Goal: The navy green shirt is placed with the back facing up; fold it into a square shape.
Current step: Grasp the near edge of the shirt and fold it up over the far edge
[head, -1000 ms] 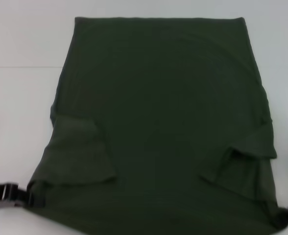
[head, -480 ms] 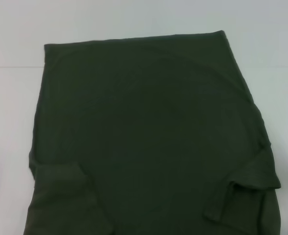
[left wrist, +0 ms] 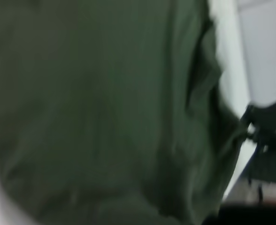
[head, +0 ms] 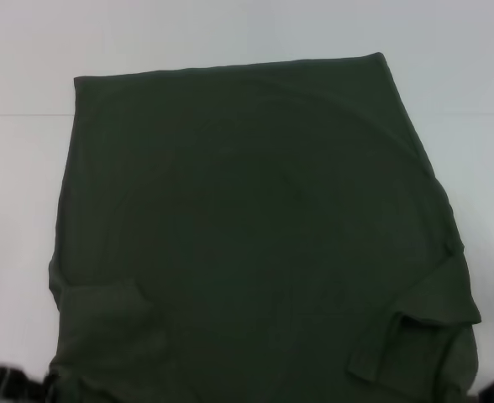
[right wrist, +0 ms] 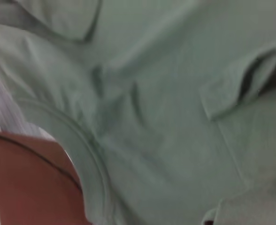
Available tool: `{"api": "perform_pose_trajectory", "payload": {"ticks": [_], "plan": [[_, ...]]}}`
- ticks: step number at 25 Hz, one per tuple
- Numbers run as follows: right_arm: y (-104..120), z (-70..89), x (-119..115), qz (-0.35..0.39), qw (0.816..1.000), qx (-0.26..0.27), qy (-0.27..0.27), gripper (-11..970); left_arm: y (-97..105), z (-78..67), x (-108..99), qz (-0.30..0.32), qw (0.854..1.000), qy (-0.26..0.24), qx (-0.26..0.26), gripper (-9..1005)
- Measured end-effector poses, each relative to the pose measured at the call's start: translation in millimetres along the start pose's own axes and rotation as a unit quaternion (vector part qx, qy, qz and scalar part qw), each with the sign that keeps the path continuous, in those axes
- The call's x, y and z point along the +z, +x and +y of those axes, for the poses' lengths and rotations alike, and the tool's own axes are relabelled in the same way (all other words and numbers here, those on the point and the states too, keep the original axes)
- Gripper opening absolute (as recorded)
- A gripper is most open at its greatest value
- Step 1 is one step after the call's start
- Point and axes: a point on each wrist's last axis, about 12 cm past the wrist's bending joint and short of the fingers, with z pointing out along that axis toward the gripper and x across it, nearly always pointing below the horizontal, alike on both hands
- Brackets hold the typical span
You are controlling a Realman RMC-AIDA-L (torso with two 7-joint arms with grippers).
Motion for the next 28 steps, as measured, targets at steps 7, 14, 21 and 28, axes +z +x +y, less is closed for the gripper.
{"api": "perform_pose_trajectory", "payload": {"ticks": [7,14,21,28], "plan": [[-11,-3.6,-35,-0.152,0.988,0.007,-0.016,62,-23,-0.7,-39,-0.196,0.980,0.011,0.032,48],[-35,-19.0,-47,-0.278,0.959,0.051,0.034,61,-41,7.3,-42,-0.290,0.955,-0.020,0.054,48],[-57,-24.9,-47,-0.387,0.919,0.059,0.055,61,-59,13.9,-23,-0.376,0.924,-0.031,0.064,48],[-70,-33.1,-39,-0.446,0.889,0.069,0.075,62,-72,19.0,-9,-0.432,0.898,-0.052,0.064,48]]}}
